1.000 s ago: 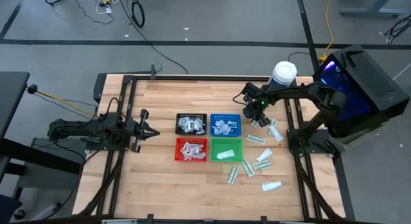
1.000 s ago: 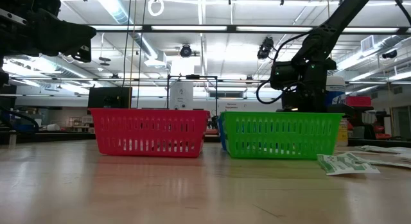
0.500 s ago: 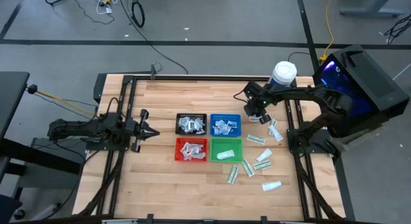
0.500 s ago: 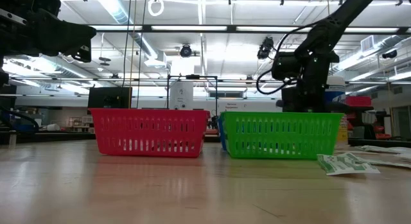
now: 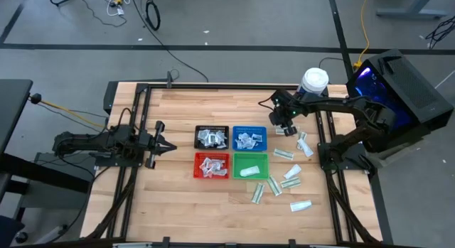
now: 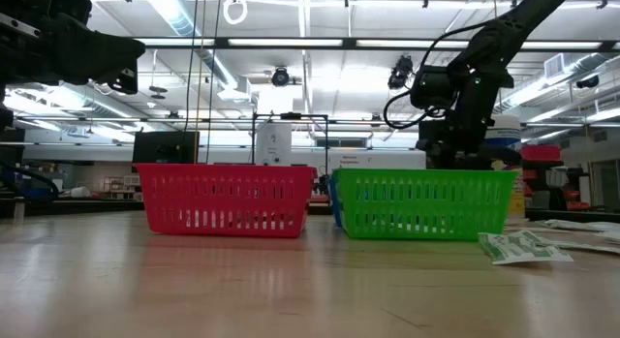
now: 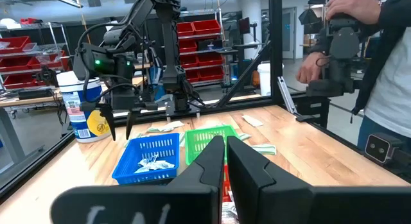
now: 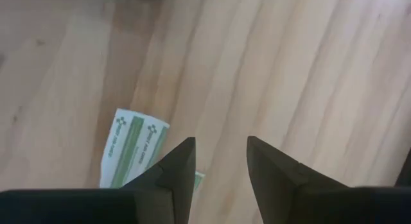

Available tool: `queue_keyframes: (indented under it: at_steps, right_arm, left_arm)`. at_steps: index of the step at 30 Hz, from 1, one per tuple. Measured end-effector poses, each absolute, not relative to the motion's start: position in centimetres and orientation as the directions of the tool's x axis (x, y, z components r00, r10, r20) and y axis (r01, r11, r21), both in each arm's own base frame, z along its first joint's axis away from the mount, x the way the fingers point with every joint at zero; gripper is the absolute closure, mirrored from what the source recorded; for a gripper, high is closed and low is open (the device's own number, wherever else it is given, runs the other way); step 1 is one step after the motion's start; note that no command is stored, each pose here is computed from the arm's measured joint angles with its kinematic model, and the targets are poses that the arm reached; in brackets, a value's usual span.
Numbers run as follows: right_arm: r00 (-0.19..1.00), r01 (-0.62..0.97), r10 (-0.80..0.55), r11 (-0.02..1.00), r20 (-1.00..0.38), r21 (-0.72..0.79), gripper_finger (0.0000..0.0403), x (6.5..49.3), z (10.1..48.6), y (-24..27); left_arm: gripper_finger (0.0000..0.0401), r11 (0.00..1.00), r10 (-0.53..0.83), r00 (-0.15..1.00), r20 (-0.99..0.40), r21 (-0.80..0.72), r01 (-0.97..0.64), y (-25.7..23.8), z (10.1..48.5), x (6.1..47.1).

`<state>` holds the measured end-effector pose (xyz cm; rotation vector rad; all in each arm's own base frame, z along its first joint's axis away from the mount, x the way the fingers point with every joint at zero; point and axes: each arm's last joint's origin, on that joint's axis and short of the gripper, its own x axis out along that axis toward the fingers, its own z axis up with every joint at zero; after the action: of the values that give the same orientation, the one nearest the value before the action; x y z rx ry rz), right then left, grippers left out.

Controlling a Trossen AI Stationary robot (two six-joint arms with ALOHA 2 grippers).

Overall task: Pick & Place First Aid Supplies
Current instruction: Put the green bandage pack into the green bin

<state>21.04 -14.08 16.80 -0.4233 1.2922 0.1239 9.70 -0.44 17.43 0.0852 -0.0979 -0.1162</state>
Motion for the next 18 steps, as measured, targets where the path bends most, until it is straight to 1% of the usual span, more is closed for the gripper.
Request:
queue_keyframes:
  at_steps: [6,10,13,18]
  right_arm:
    - [0.241,-0.103,-0.191,0.97,-0.951,-0.221,0.0262,21.2,16.8,-13.7]
    - [0.226,-0.095,-0.124,0.984,-0.966,-0.149,0.0254,20.9,16.7,-13.2]
    - [0.229,-0.094,-0.087,0.989,-0.97,-0.11,0.0231,20.8,16.6,-13.1]
    - [0.23,-0.094,-0.083,0.99,-0.97,-0.107,0.0179,20.8,16.6,-13.0]
  left_arm:
    - [0.0376,0.99,-0.12,0.989,0.092,0.09,0.112,-0.4,17.4,9.7]
    - [0.0376,0.99,-0.12,0.989,0.092,0.09,0.111,-0.4,17.4,9.7]
    - [0.0376,0.99,-0.12,0.989,0.092,0.09,0.111,-0.4,17.4,9.7]
    - [0.0376,0.99,-0.12,0.989,0.092,0.09,0.111,-0.4,17.4,9.7]
